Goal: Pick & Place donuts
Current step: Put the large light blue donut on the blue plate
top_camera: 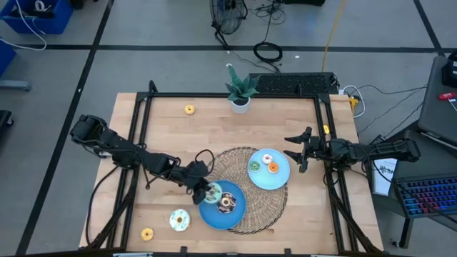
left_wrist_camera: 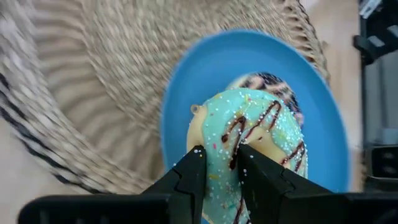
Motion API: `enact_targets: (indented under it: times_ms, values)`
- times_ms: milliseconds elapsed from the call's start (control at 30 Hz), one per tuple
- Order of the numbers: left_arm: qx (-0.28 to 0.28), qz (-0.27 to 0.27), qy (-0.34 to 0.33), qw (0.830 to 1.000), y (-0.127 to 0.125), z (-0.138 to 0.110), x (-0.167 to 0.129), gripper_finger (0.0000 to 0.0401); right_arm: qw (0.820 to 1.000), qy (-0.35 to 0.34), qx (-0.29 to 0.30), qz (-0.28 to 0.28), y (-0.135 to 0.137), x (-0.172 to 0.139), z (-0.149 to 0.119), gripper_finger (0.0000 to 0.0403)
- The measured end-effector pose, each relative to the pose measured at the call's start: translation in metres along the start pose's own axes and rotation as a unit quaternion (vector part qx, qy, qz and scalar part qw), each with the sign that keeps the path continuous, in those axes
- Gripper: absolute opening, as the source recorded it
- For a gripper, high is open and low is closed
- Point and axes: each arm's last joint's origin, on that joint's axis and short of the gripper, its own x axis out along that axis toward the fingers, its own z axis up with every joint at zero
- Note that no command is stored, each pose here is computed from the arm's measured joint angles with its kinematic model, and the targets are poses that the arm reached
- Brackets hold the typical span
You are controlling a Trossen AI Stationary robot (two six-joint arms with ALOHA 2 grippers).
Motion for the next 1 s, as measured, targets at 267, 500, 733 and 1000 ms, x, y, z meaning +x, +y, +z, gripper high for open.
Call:
enact_targets:
  times_ms: [267, 500, 733, 1000]
  values:
    - [0.074, 0.049, -0.041, 0.995, 0.003, 0.003, 0.0, 0.0093, 1.0, 0.0, 0.0, 0.0, 0.0, 0.0, 0.0, 0.0242]
    - [0.089, 0.101, -0.081, 0.988, 0.005, 0.005, -0.001, 0.0093, 1.0, 0.0, 0.0, 0.0, 0.0, 0.0, 0.0, 0.0242]
    - [0.072, 0.065, -0.103, 0.99, -0.001, 0.01, -0.001, 0.0093, 1.0, 0.0, 0.0, 0.0, 0.0, 0.0, 0.0, 0.0242]
    - [0.114, 0.067, -0.122, 0.984, -0.008, 0.008, -0.002, 0.0093, 1.0, 0.0, 0.0, 0.0, 0.0, 0.0, 0.0, 0.0242]
